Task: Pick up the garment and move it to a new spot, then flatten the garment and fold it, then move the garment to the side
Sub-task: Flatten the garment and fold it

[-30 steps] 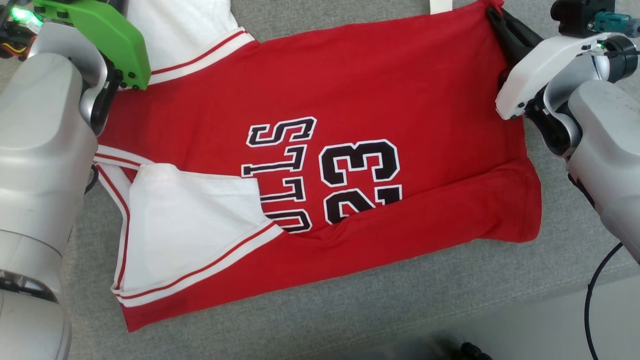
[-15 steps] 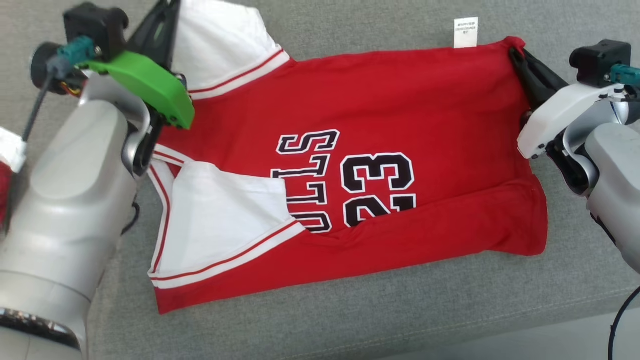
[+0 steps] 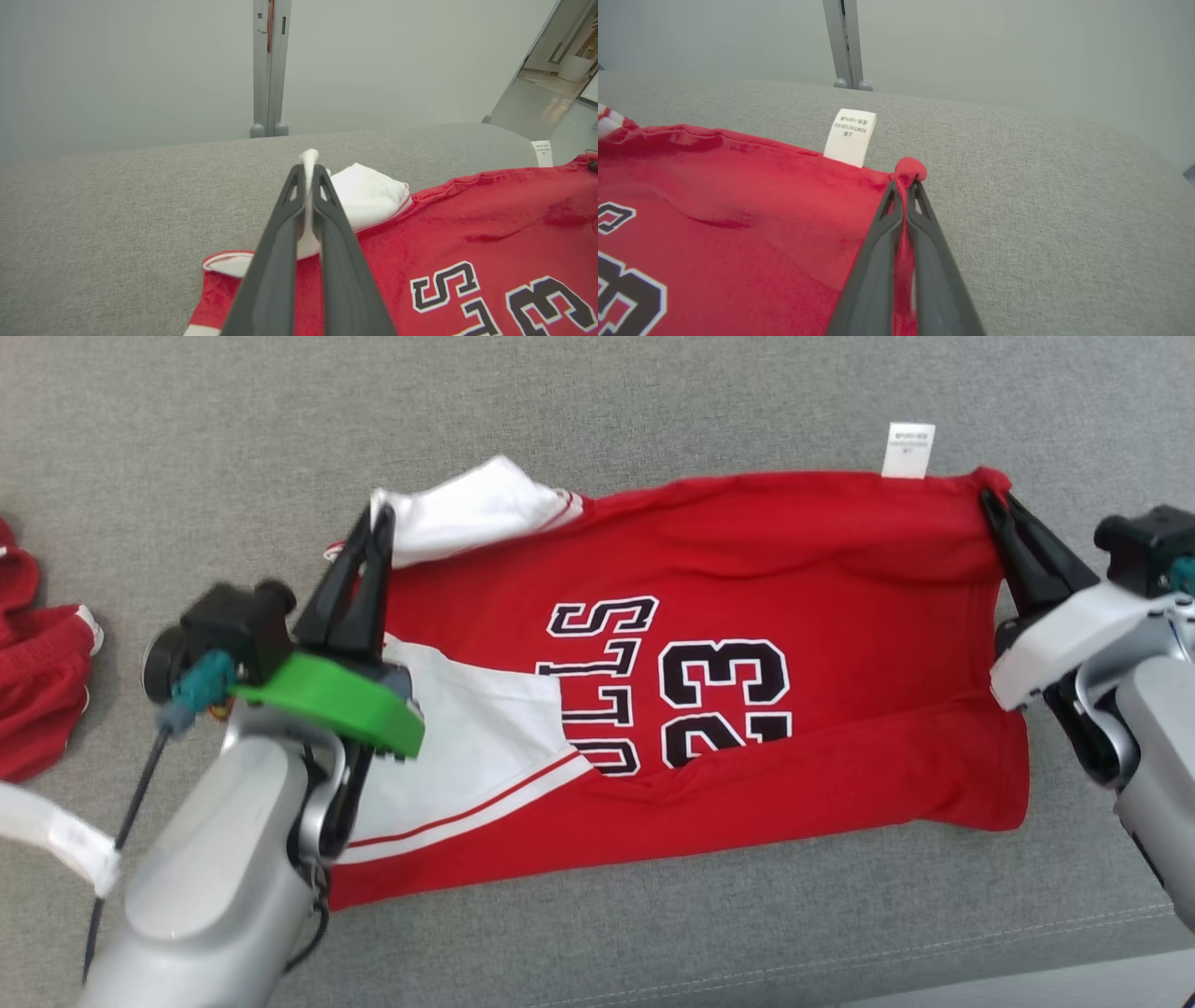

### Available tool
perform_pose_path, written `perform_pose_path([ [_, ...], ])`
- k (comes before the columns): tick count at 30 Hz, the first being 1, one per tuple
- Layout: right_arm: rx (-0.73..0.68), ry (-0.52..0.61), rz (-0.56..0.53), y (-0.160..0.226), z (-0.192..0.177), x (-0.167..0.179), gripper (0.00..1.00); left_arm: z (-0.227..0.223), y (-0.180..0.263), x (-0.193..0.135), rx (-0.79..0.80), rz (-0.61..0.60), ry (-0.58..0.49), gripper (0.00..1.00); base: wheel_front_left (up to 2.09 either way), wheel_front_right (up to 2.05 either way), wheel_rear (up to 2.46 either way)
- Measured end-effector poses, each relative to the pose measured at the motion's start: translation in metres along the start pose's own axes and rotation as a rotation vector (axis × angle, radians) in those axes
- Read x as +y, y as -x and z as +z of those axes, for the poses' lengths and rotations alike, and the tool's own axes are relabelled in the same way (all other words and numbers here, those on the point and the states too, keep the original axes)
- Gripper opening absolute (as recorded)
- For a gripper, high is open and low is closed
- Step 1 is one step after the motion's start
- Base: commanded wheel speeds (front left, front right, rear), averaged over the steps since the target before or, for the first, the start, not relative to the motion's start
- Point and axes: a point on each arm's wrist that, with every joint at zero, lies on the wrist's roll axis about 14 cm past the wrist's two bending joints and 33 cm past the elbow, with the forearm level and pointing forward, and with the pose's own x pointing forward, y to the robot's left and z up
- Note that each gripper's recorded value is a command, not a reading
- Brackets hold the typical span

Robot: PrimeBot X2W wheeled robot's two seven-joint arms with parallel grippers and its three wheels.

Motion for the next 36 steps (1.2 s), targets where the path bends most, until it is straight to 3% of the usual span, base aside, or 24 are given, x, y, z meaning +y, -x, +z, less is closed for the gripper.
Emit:
perform_pose_path([
  [18,-0.005,-0.098,-0.086,0.054,-0.026,0.006,0.0,-0.034,0.082,-0.009,0.052,0.17,0.154,0.0,0.0,0.0,0.0],
  [19,-0.004,-0.105,-0.088,0.057,-0.028,0.008,0.01,-0.037,0.086,-0.009,0.06,0.176,0.156,0.0,0.0,0.0,0.0],
  [20,-0.007,-0.108,-0.09,0.059,-0.027,0.009,0.23,-0.039,0.088,-0.01,0.064,0.183,0.163,0.0,0.0,0.0,0.0],
  [21,-0.016,-0.114,-0.093,0.061,-0.025,0.009,0.84,-0.039,0.091,-0.009,0.06,0.197,0.173,0.2,0.0,0.0,0.0],
  [22,-0.024,-0.118,-0.095,0.063,-0.023,0.01,1.0,-0.037,0.093,-0.009,0.054,0.201,0.171,0.46,0.0,0.0,0.0],
  [23,-0.032,-0.122,-0.097,0.065,-0.021,0.01,1.0,-0.035,0.094,-0.008,0.048,0.205,0.163,1.0,0.0,0.0,0.0],
  [31,-0.138,-0.129,-0.107,0.079,0.011,0.01,1.0,-0.01,0.106,0.003,-0.04,0.261,0.115,1.0,0.0,0.0,0.0],
  [36,-0.079,-0.124,-0.118,0.08,-0.007,0.008,1.0,0.015,0.11,0.013,-0.122,0.299,0.031,1.0,0.0,0.0,0.0],
])
